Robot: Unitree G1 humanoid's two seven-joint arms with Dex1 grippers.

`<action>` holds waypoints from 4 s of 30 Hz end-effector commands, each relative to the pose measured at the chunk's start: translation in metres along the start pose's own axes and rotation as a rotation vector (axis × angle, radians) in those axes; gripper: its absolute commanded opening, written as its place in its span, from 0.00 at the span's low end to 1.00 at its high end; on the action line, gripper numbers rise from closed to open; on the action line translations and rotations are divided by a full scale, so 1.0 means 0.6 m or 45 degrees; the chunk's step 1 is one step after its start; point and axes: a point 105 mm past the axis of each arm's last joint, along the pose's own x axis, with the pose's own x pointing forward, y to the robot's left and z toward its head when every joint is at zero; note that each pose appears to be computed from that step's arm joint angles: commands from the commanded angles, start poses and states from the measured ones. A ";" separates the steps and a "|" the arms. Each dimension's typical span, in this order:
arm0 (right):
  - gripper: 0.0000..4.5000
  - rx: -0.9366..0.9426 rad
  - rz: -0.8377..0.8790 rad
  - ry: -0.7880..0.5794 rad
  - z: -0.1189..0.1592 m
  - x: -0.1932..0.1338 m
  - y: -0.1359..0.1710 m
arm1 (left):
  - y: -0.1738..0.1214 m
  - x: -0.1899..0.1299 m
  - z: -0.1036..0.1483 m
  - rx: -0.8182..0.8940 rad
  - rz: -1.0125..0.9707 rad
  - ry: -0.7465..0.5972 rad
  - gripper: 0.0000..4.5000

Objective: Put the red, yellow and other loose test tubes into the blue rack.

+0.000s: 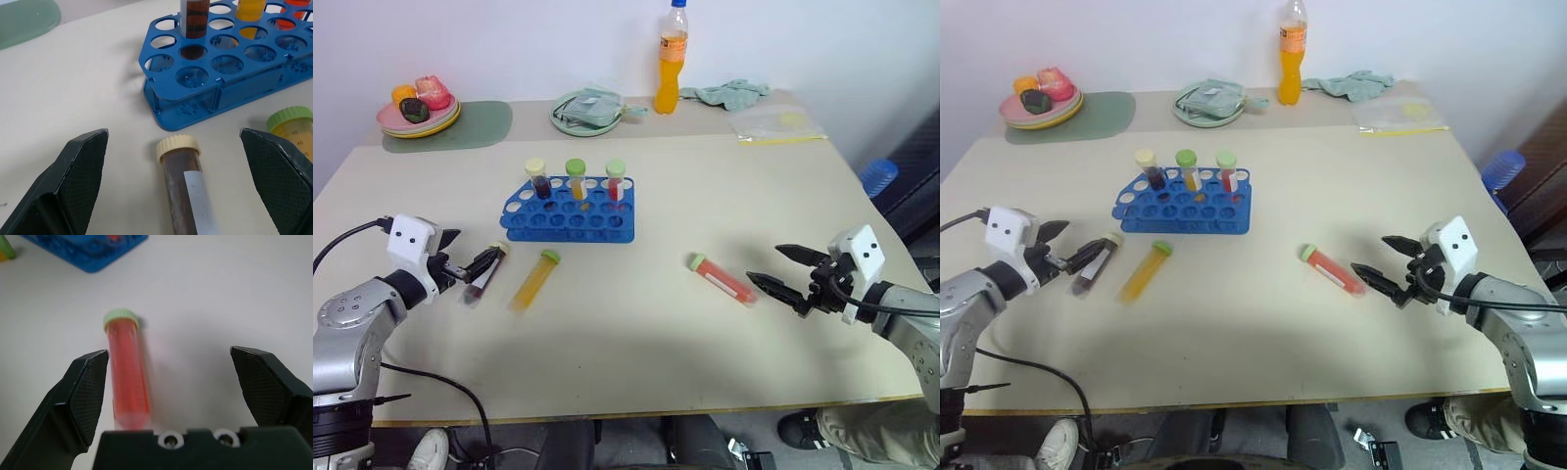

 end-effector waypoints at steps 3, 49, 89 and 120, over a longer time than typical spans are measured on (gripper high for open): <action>0.98 -0.047 -0.009 -0.028 0.019 -0.005 -0.004 | -0.012 -0.003 0.018 0.036 -0.008 -0.041 0.99; 0.98 -0.024 0.043 0.811 0.072 0.136 0.081 | -0.291 -0.013 0.017 0.208 -1.089 -0.133 0.99; 0.17 0.086 0.172 -0.873 0.288 0.326 0.208 | -0.122 0.016 0.033 0.067 -0.368 -0.246 1.00; 0.17 0.023 0.152 -0.798 0.222 0.360 0.218 | -0.123 0.012 0.023 0.060 -0.390 -0.221 1.00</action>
